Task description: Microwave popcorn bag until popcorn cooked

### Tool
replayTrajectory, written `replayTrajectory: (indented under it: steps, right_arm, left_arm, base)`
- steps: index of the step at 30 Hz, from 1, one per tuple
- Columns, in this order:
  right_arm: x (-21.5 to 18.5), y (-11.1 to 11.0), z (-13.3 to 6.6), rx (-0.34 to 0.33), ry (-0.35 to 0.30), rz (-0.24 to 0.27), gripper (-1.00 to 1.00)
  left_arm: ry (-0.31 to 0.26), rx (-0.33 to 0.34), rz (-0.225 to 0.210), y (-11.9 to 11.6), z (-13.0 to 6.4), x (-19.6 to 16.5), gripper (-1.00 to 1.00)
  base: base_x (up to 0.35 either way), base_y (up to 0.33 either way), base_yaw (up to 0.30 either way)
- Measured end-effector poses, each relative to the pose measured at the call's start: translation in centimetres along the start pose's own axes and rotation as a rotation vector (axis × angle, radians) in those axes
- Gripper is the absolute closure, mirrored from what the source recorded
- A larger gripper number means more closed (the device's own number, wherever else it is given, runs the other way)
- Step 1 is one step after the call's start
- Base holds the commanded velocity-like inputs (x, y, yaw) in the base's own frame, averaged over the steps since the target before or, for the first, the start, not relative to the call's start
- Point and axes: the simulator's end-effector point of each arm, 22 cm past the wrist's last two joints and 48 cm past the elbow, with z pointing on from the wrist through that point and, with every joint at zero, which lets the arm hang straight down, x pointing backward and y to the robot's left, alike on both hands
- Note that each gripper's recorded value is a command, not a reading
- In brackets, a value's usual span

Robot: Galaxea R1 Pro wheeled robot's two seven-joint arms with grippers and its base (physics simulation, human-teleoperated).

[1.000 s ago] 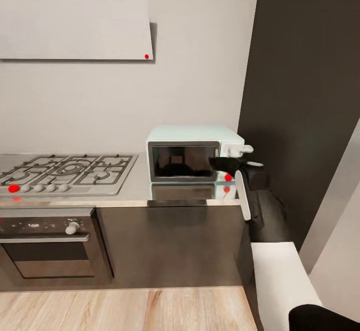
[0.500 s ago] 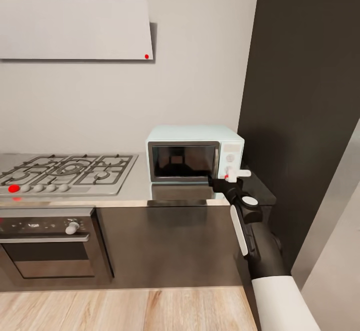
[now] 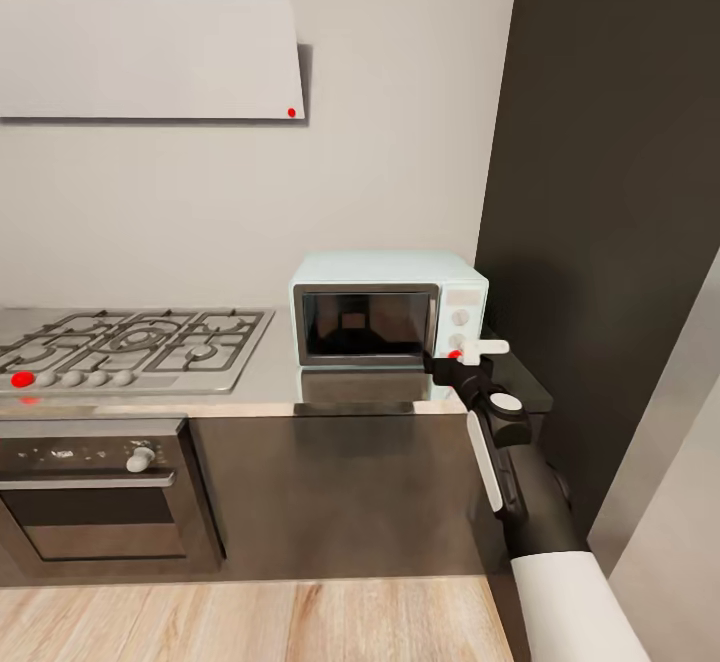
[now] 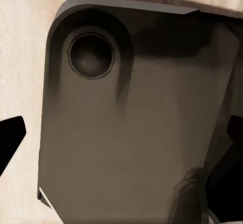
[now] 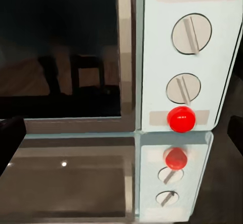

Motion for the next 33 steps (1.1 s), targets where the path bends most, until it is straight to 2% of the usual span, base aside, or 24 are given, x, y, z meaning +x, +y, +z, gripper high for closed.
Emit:
replayTrajectory:
  steps: [6,12,33]
  right_arm:
    - [0.1,0.5,0.0,-0.009,0.003,0.006,-1.00]
    - [0.5,-0.6,0.1,0.035,0.013,0.003,-1.00]
    - [2.1,-0.4,0.5,0.032,0.048,-0.003,-1.00]
  left_arm:
    - [0.000,0.000,0.000,0.0,0.0,0.0,-1.00]
    - [0.000,0.000,0.000,0.0,0.0,0.0,-1.00]
    - [0.000,0.004,0.001,-0.1,0.0,0.0,-1.00]
  base:
    - [0.000,0.000,0.000]
    - [0.025,0.000,0.000]
    - [0.165,0.000,0.000]
